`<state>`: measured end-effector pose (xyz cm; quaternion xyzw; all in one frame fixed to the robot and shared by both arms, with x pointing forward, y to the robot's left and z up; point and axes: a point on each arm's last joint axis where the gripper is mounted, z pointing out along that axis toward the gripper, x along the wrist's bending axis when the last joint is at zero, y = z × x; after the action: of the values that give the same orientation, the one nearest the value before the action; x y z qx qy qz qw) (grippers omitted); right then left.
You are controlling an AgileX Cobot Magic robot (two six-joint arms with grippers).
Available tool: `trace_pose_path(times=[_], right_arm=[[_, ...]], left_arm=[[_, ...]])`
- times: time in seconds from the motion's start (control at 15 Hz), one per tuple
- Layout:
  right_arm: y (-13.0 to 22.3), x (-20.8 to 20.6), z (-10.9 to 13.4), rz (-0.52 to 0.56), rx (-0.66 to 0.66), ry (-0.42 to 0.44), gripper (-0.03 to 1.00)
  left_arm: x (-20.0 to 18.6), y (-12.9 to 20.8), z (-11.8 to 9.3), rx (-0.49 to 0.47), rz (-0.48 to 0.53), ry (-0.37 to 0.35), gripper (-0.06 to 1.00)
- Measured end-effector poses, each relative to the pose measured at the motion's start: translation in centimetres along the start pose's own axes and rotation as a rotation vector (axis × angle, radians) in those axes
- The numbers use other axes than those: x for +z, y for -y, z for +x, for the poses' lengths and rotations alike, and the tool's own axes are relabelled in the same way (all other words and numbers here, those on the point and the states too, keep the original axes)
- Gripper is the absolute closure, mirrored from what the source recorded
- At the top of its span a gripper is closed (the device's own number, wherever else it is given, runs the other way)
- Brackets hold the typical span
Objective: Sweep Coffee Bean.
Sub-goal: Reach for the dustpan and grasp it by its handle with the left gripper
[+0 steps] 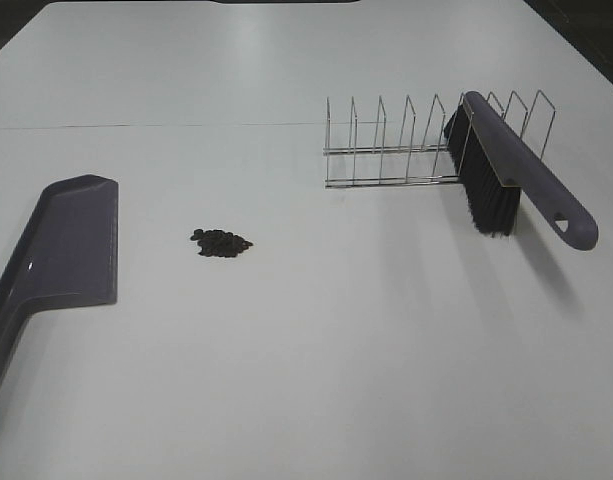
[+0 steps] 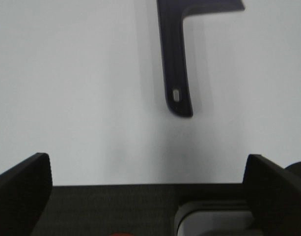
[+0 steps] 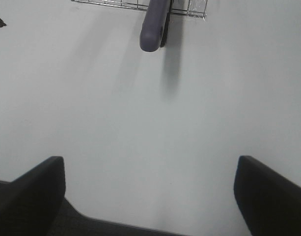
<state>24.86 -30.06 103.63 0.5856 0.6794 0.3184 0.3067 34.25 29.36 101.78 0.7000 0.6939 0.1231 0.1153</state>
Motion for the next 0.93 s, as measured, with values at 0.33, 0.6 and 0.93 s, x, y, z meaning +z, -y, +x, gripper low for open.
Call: trace_pose_path(times=[0.33, 0.6, 0.93], right_arm=[[0.0, 0.0, 0.0, 0.000, 0.000, 0.000, 0.15], [0.0, 0.0, 0.0, 0.000, 0.000, 0.000, 0.15], [0.0, 0.0, 0.0, 0.000, 0.000, 0.000, 0.16]], left_arm=[[4.2, -4.9, -0.7, -0.158, 0.061, -0.006, -0.04], [6.5, -7.9, -1.3, -0.202, 0.081, 0.008, -0.03], [13.2, -10.0, -2.1, -0.220, 0.176, 0.007, -0.03]])
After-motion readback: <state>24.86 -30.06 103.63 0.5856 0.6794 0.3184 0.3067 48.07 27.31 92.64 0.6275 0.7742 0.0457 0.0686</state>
